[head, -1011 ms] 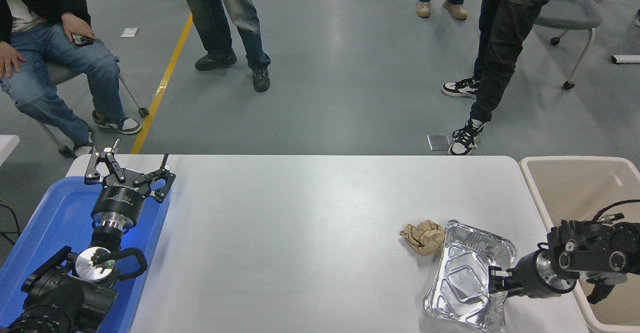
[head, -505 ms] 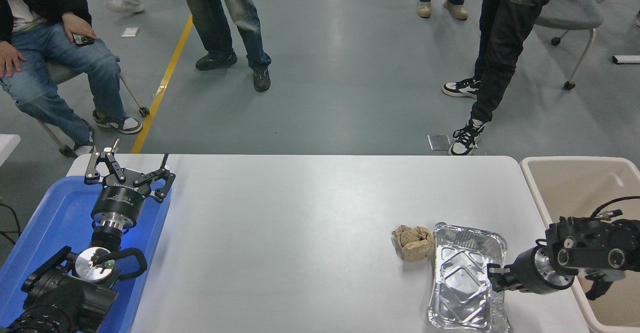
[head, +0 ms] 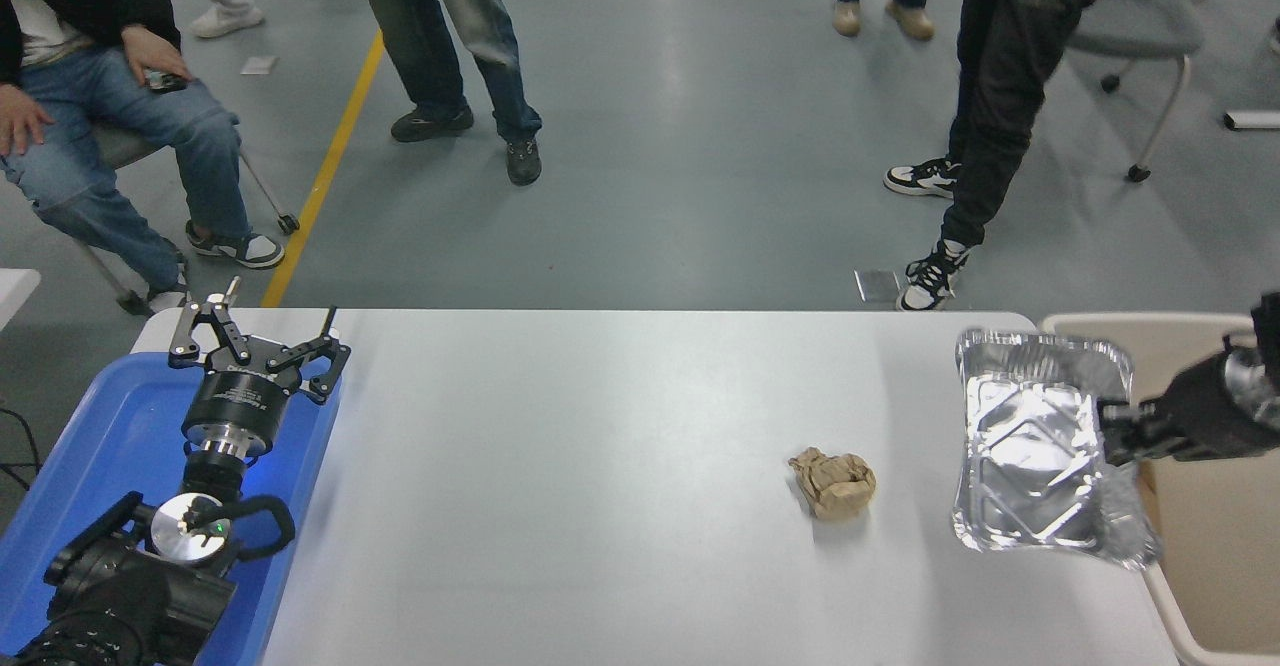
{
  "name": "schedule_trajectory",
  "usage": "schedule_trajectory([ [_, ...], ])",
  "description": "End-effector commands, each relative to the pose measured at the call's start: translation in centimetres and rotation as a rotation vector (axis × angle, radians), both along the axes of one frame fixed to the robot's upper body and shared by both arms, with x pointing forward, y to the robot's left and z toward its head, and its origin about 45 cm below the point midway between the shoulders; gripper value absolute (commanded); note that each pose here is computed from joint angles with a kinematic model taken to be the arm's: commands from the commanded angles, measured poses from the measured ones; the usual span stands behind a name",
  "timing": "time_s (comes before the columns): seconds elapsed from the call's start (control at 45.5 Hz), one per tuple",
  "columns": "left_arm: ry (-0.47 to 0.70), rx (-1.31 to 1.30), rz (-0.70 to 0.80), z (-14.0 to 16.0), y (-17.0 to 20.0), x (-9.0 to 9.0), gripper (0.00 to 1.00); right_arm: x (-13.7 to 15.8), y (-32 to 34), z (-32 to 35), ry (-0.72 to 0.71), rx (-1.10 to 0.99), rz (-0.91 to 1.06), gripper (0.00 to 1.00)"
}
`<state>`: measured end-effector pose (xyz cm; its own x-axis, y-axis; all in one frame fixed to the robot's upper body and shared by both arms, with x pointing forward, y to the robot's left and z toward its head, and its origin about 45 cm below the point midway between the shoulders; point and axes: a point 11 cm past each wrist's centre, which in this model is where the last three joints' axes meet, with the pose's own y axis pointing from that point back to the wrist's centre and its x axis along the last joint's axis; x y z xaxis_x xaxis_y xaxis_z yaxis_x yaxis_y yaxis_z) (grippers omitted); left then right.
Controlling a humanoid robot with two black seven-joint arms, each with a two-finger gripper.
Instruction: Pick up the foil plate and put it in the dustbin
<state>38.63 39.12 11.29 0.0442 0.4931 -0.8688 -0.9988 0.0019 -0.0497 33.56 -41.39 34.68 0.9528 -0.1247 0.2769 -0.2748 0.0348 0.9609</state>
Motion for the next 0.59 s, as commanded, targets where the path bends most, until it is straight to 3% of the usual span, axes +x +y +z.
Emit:
schedule_trajectory([
  [0.0, 0.0, 0.0, 0.0, 0.0, 0.0, 0.0, 0.99, -0.1, 2.7, 11.8, -0.136, -0.007, 0.062, 0.0],
  [0.571, -0.001, 0.0, 0.001, 0.0, 0.0, 0.0, 0.99, 0.7, 0.9, 14.1, -0.21, -0.052, 0.029, 0.0],
])
